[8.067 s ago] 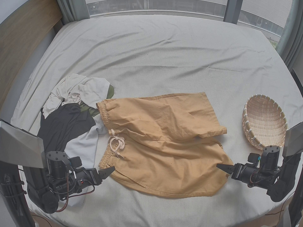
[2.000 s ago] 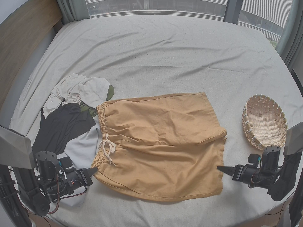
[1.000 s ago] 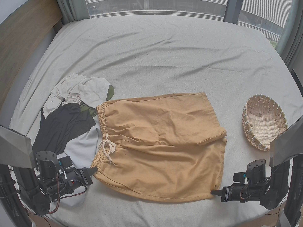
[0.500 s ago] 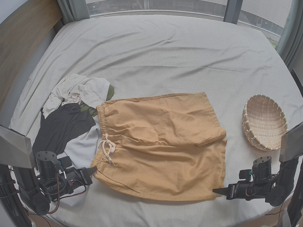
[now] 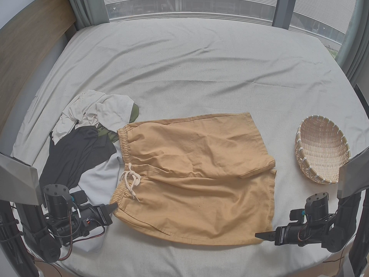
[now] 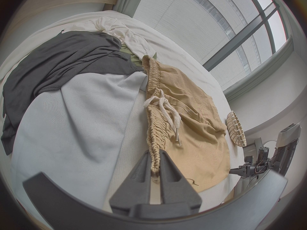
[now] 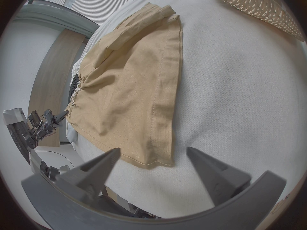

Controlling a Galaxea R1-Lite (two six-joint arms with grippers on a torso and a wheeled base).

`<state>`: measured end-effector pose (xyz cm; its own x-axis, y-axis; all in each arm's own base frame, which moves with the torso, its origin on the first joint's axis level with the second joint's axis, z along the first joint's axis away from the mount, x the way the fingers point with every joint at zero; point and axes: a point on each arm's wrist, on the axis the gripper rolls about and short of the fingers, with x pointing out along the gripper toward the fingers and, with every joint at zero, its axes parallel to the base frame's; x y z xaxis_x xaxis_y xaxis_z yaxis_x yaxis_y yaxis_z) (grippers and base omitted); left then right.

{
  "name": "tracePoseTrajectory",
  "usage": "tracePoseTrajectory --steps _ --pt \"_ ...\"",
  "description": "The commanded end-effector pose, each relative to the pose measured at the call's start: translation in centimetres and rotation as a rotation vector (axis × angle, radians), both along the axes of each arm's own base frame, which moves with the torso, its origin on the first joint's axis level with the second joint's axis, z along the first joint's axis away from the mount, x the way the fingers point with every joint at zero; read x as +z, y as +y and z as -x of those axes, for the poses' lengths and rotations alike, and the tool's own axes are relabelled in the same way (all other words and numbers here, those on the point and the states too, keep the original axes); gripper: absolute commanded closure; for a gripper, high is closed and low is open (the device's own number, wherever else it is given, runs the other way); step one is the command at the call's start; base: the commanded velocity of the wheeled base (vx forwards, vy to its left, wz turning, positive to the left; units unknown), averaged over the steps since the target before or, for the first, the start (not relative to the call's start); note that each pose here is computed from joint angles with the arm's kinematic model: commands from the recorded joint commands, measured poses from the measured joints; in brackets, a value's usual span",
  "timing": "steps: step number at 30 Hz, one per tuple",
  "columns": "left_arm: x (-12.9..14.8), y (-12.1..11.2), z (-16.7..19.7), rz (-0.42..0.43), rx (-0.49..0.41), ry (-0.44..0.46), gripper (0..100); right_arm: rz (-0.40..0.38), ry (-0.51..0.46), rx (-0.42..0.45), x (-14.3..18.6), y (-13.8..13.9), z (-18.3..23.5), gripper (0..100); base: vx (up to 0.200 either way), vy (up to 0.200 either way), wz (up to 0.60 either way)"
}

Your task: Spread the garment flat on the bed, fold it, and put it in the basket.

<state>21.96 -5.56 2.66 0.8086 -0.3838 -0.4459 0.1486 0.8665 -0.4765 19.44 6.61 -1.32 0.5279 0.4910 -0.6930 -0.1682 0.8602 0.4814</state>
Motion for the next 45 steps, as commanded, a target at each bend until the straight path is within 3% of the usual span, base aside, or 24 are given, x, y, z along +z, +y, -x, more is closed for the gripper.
tracePoseTrajectory --steps 1,12,17,27,34,45 --pt "0.1 0.0 0.0 0.001 0.000 -0.003 100 0.007 0.028 0.004 -0.3 -0.1 0.5 100 0.000 0.000 0.00" --pt "0.3 -0.2 0.2 0.007 -0.005 -0.012 100 -0.015 -0.045 -0.013 2.3 -0.5 0.9 100 0.000 0.000 0.00" --pt "1.9 -1.0 1.3 0.062 -0.060 -0.048 100 -0.009 -0.046 -0.016 3.9 -1.0 2.1 100 0.000 0.000 0.00" --pt "-0.6 -0.8 1.8 0.012 -0.061 0.109 100 0.041 0.055 -0.021 3.3 -1.8 3.0 100 0.000 0.000 0.00" --pt "-1.9 -0.3 2.8 -0.101 -0.109 0.237 100 0.072 0.141 -0.006 2.7 -1.9 3.8 100 0.000 0.000 0.00" --pt "-2.3 -0.1 3.0 -0.107 -0.128 0.276 100 0.077 0.152 -0.011 2.6 -2.0 3.8 100 0.000 0.000 0.00"
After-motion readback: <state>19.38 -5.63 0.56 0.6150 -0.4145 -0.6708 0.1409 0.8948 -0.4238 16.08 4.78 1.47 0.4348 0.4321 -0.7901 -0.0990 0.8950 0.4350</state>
